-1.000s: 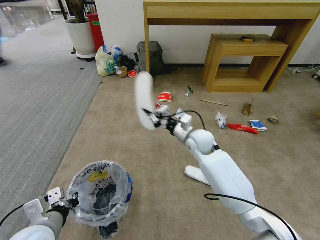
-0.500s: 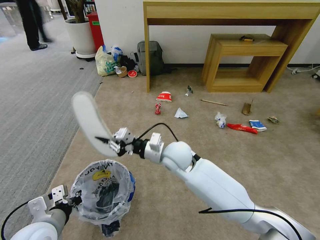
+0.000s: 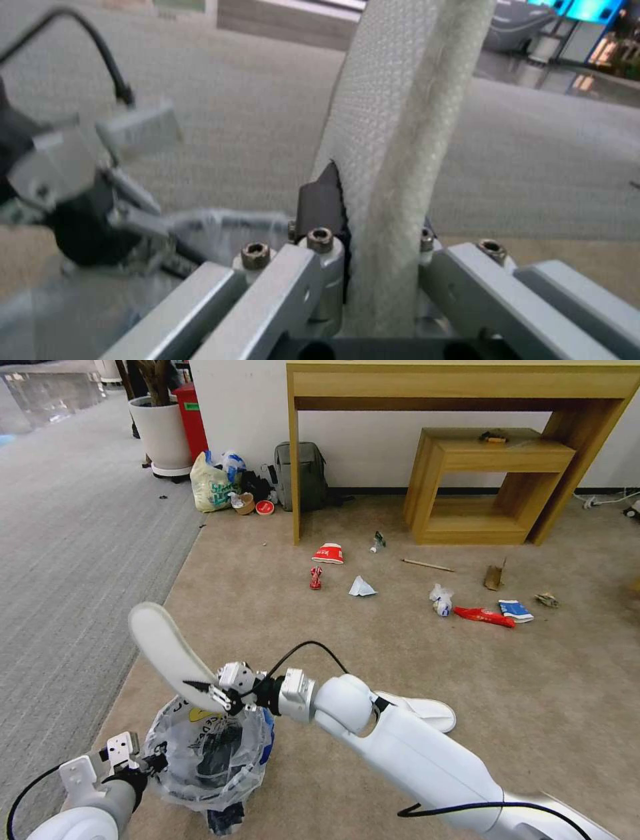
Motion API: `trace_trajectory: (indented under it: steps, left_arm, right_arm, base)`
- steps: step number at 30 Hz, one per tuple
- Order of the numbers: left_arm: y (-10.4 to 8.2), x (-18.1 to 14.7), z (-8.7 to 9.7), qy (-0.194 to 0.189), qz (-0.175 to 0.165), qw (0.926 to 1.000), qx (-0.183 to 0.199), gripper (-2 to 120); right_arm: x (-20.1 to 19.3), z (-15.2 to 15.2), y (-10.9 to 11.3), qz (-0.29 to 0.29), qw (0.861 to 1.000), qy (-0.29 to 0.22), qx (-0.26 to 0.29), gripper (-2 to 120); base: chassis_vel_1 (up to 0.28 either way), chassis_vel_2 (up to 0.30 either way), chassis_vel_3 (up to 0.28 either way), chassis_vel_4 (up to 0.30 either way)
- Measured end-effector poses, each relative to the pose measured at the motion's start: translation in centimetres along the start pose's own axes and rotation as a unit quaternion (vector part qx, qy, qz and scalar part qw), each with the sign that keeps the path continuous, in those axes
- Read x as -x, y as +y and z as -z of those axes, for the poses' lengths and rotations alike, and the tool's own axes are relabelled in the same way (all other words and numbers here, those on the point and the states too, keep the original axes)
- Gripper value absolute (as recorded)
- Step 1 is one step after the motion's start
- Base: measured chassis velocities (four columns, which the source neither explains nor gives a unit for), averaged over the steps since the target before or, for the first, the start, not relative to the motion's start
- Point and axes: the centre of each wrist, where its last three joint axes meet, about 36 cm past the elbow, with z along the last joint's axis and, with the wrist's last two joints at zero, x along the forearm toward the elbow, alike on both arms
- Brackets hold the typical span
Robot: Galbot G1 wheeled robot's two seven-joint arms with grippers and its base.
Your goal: Pick up the trash bin and place the garbage on the floor into it.
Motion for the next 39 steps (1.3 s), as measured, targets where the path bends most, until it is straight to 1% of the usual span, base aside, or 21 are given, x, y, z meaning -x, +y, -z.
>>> trace_trajectory:
  steps: [2,8,9,11,12,15,16,19,20,24,25,28,29,31,32,35,36,37,38,39]
  left_arm:
    - [0.0,0.0,-0.1,0.001,-0.002,1.0,-0.001,0]
    - [-0.1,-0.2,0.0,-0.002,-0.004,1.0,-0.001,0]
    - [-0.2,-0.2,0.0,-0.002,-0.004,1.0,0.0,0]
    - [-0.1,-0.2,0.1,-0.002,-0.004,1.0,0.0,0]
    - [-0.1,-0.2,0.1,-0.002,-0.004,1.0,0.0,0]
    - [-0.2,-0.2,0.1,-0.003,-0.004,1.0,0.001,0]
    - [-0.2,-0.2,0.1,-0.003,-0.004,1.0,0.001,0]
    - [-0.3,-0.3,0.1,-0.004,-0.007,1.0,0.002,0]
    - [-0.3,-0.3,0.1,-0.004,-0.007,1.0,0.002,0]
    - [-0.5,-0.3,0.1,-0.003,-0.008,0.9999,0.005,0]
    - [-0.5,-0.3,0.1,-0.003,-0.008,0.9999,0.005,0]
    - [-0.6,-0.2,0.1,-0.003,-0.01,0.9999,0.006,0]
    - [-0.6,-0.2,0.1,-0.003,-0.01,0.9999,0.006,0]
    - [-0.6,-0.2,0.0,-0.002,-0.008,0.9999,0.006,0]
    - [-0.6,-0.2,0.0,-0.002,-0.008,0.9999,0.006,0]
    - [-0.5,-0.2,-0.2,0.001,-0.007,1.0,0.007,0]
    - [-0.5,-0.2,-0.2,0.001,-0.007,1.0,0.007,0]
    - [-0.5,-0.3,-0.3,0.001,-0.007,1.0,0.007,0]
    - [-0.5,-0.3,-0.4,0.002,-0.006,1.0,0.008,0]
    - [-0.5,-0.3,-0.4,0.002,-0.006,1.0,0.008,0]
  right_arm:
    - [0.3,-0.9,0.3,0.0,1.0,0.008,-0.002,3]
    - [0.6,-1.7,0.7,0.003,1.0,0.018,-0.009,3]
    - [0.7,-1.9,0.8,0.004,1.0,0.02,-0.011,3]
    - [0.8,-2.2,1.3,0.005,1.0,0.024,-0.012,8]
    - [0.8,-2.2,1.3,0.005,1.0,0.024,-0.012,8]
    - [0.7,-2.6,1.9,0.002,1.0,0.029,-0.012,22]
    - [0.7,-2.6,1.9,0.002,1.0,0.029,-0.012,22]
    - [0.7,-3.1,2.4,-0.007,0.999,0.031,-0.005,37]
    - [0.7,-3.1,2.4,-0.007,0.999,0.031,-0.005,37]
    - [0.7,-3.5,2.9,-0.017,0.999,0.033,0.004,54]
    - [0.7,-3.5,2.9,-0.017,0.999,0.033,0.004,54]
    - [0.3,-3.2,2.8,-0.034,0.999,0.027,0.007,70]
    - [0.3,-3.2,2.8,-0.034,0.999,0.027,0.007,70]
    - [-0.2,-2.4,2.4,-0.064,0.998,0.017,0.018,80]
    - [-0.2,-2.4,2.4,-0.064,0.998,0.017,0.018,80]
    - [-2.0,-1.3,1.0,-0.112,0.993,0.011,0.037,95]
    - [-2.0,-1.3,1.0,-0.112,0.993,0.011,0.037,95]
    - [-2.9,-1.2,0.5,-0.127,0.991,0.012,0.042,98]
    - [-4.0,-1.2,-0.1,-0.144,0.988,0.014,0.046,99]
    - [-4.0,-1.2,-0.1,-0.144,0.988,0.014,0.046,99]
  base:
    - [0.0,0.0,0.0,0.0]
    - [0.0,0.0,0.0,0.0]
    - [0.0,0.0,0.0,0.0]
    - [0.0,0.0,0.0,0.0]
    - [0.0,0.0,0.0,0.0]
    - [0.0,0.0,0.0,0.0]
    - [0.0,0.0,0.0,0.0]
    - [0.0,0.0,0.0,0.0]
    - [0.0,0.0,0.0,0.0]
    - [0.0,0.0,0.0,0.0]
    - [0.0,0.0,0.0,0.0]
    - [0.0,0.0,0.0,0.0]
    - [0.0,0.0,0.0,0.0]
    - [0.0,0.0,0.0,0.0]
    - [0.0,0.0,0.0,0.0]
    - [0.0,0.0,0.0,0.0]
    - [0.0,0.0,0.0,0.0]
    - [0.0,0.0,0.0,0.0]
    - [0.0,0.0,0.0,0.0]
    - [0.0,0.0,0.0,0.0]
